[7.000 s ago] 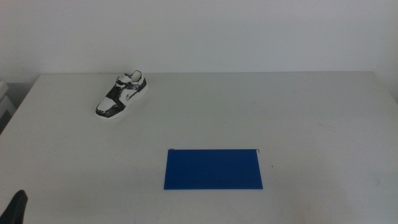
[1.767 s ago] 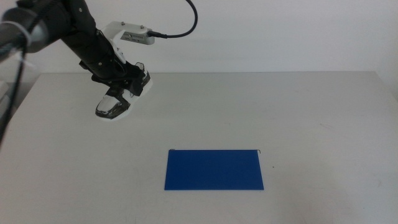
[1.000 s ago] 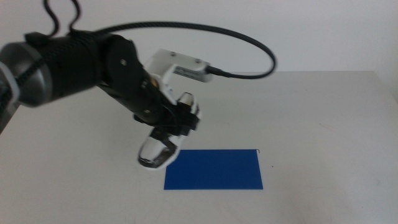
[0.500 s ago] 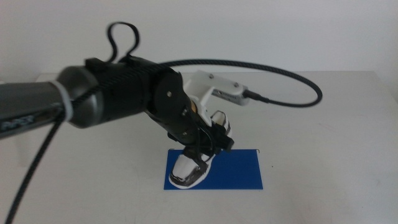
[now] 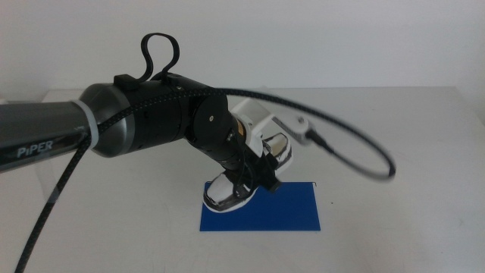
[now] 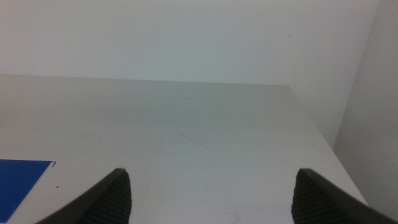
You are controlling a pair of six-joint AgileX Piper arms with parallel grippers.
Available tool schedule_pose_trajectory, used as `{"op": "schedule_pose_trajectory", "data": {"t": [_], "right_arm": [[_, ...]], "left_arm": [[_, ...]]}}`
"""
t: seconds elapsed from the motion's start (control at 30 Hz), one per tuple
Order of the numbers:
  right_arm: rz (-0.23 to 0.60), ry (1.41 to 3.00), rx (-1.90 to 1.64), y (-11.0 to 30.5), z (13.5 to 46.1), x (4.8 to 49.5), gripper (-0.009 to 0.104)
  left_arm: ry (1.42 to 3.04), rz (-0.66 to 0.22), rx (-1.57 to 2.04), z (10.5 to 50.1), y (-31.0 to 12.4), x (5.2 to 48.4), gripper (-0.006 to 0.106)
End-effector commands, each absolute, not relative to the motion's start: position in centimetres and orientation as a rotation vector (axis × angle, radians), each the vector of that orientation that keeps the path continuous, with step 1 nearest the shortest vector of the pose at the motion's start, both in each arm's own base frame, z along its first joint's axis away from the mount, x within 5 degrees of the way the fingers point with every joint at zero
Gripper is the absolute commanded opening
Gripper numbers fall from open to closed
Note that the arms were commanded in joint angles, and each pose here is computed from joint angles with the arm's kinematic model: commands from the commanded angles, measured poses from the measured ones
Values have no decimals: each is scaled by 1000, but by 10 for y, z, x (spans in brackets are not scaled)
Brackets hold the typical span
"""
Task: Use one arm to grab the shoe from the table and place it on the mat.
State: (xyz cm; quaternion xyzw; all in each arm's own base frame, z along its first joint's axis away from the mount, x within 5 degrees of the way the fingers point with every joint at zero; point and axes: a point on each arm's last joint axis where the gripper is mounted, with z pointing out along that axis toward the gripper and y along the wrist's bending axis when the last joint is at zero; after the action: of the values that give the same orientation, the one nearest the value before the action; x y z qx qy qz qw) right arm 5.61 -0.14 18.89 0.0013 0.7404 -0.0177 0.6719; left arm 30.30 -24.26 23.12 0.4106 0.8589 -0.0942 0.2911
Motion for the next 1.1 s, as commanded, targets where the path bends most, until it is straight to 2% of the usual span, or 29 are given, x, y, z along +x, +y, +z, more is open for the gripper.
{"op": "schedule_pose_trajectory", "data": {"t": [0.0, 0.17, 0.43, 0.67, 0.87, 1.0, 1.07], "right_arm": [[-65, 1559, -7, -2, 200, 55, 66], [-65, 1559, -7, -2, 200, 55, 66], [-65, 1559, -7, -2, 200, 55, 66], [-65, 1559, -7, -2, 200, 55, 66], [-65, 1559, -7, -2, 200, 55, 66], [-65, 1559, -7, -2, 200, 55, 66], [-65, 1559, -7, -2, 200, 55, 66]], "left_arm": [[2082, -227, 1188, 263, -246, 303, 19], [1957, -200, 1428, 261, -249, 298, -2], [1793, -214, 1734, 257, -251, 287, -1], [1668, -179, 1922, 254, -249, 283, -1], [1679, -215, 1880, 255, -251, 283, -1], [1764, -308, 1775, 257, -254, 281, -1], [1792, -318, 1735, 258, -255, 282, -1]]}}
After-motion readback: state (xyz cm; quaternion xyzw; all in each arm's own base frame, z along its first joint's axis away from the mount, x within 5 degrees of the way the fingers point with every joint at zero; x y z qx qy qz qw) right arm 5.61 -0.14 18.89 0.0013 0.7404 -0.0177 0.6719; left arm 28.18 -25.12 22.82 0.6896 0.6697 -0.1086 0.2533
